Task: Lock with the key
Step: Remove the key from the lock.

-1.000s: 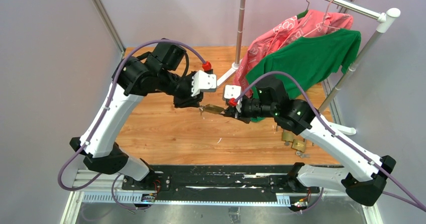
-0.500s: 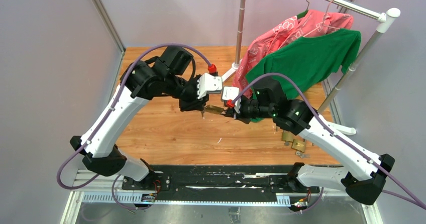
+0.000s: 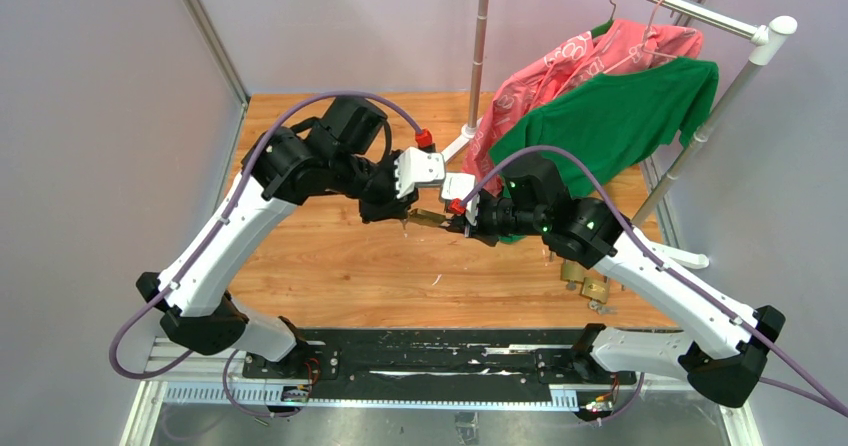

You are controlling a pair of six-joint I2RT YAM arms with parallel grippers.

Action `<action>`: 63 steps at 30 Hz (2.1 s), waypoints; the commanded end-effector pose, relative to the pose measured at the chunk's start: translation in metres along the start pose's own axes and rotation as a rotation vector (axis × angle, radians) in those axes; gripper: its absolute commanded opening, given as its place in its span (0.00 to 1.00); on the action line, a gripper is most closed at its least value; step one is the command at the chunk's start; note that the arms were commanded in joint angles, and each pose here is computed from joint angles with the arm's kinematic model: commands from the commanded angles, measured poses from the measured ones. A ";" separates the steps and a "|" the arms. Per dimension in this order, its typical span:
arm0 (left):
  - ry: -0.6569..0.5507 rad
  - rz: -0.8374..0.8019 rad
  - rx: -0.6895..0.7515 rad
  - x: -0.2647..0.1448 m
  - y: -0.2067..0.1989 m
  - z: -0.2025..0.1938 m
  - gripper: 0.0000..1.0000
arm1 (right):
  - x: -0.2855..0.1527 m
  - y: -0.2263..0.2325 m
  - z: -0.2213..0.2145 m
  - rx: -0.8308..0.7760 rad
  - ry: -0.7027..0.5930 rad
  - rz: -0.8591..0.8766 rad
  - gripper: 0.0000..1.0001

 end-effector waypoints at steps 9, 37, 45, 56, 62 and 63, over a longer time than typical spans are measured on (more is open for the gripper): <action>-0.015 0.030 0.007 -0.001 -0.003 0.004 0.01 | -0.011 -0.003 0.030 -0.063 -0.129 -0.033 0.00; 0.010 0.050 -0.074 0.003 -0.009 -0.001 0.02 | -0.020 -0.002 0.033 -0.064 -0.156 -0.057 0.00; -0.004 0.110 -0.119 0.003 -0.005 0.002 0.00 | -0.021 -0.001 0.032 -0.064 -0.163 -0.062 0.00; -0.010 0.256 -0.097 -0.028 0.006 -0.026 0.00 | -0.027 -0.002 0.013 -0.049 -0.127 -0.122 0.00; -0.029 0.263 -0.006 -0.040 0.004 -0.032 0.00 | -0.025 -0.004 0.009 -0.032 -0.101 -0.118 0.00; -0.028 0.258 -0.006 -0.039 0.003 -0.033 0.00 | -0.024 -0.004 0.009 -0.031 -0.101 -0.118 0.00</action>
Point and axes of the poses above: each gripper's point midway between its finger pads, its own x axis out along the fingers, its own y axis along the line the jaws close on, z = x × y, the point moved 10 cm from there along -x, back along the fingers, and after that the axes turned 7 degrees about x, right-handed, at the moved point
